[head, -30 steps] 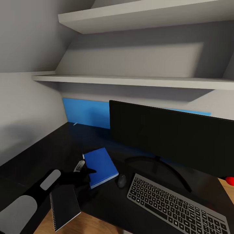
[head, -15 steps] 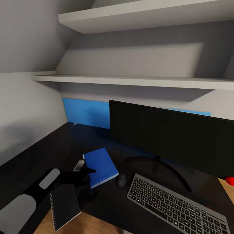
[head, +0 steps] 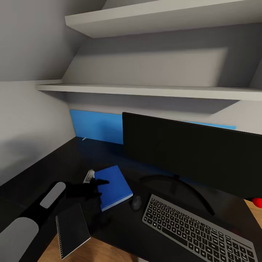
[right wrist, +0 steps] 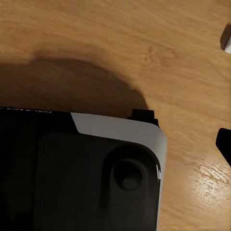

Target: In the bedroom, organize the workspace by keeping the computer under the desk, ensuring the monitor is on the desk, placing the keyboard on the desk next to the monitor, placing the mouse on the desk next to the keyboard, moving the folder from the swivel chair onto the desk next to the mouse, stacking the notebook on top of the folder with the pen on top of the notebook, and positioning the swivel chair next to the desk.

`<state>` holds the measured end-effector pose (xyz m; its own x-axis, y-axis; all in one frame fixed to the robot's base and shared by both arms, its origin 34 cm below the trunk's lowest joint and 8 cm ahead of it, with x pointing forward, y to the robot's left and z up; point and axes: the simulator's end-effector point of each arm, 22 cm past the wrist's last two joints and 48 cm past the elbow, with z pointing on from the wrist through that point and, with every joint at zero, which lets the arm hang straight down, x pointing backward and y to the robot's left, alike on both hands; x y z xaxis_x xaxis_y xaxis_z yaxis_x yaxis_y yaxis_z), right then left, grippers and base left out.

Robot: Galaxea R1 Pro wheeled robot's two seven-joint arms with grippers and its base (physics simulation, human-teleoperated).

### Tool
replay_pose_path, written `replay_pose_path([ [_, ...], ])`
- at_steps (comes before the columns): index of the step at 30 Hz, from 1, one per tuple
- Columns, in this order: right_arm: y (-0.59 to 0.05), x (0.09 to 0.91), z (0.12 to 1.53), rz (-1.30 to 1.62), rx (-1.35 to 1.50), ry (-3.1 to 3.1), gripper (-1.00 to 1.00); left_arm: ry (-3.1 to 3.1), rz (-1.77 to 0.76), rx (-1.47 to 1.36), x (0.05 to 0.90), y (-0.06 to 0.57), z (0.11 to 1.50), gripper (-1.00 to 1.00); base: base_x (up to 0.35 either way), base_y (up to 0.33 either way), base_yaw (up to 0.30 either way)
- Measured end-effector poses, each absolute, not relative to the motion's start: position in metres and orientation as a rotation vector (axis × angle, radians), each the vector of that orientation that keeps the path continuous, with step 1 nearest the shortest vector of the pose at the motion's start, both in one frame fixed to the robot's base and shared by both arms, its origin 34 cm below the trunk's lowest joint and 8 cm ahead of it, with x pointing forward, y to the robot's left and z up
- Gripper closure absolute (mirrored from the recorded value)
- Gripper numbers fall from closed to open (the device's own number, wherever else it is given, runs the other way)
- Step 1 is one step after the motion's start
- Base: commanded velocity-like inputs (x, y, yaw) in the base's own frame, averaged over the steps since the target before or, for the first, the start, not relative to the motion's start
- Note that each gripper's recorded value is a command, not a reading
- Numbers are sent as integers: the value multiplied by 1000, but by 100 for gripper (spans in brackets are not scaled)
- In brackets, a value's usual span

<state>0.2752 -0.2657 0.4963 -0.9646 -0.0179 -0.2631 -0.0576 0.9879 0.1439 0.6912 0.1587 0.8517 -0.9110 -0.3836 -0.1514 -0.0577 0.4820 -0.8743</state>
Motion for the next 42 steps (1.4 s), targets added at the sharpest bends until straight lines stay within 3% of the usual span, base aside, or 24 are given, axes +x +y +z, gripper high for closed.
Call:
replay_pose_path([
  [12, -266, 282, 498, 213, -82, 2820, -100, 2344, -1390, -300, 699, 151, 875, -100, -13, -6, 0],
  [23, -282, 264, 492, 170, -42, 2847, -100, 2225, -1375, -245, 697, 141, 895, -100, -261, -130, 0],
  [32, -281, 267, 492, 167, -39, 2839, -100, 2110, -1305, -309, 699, 159, 907, -100, -279, -127, 0],
  [42, -282, 268, 492, 166, -42, 2838, -100, 1832, -1174, -432, 679, 182, 916, -100, -16, -7, 165],
])
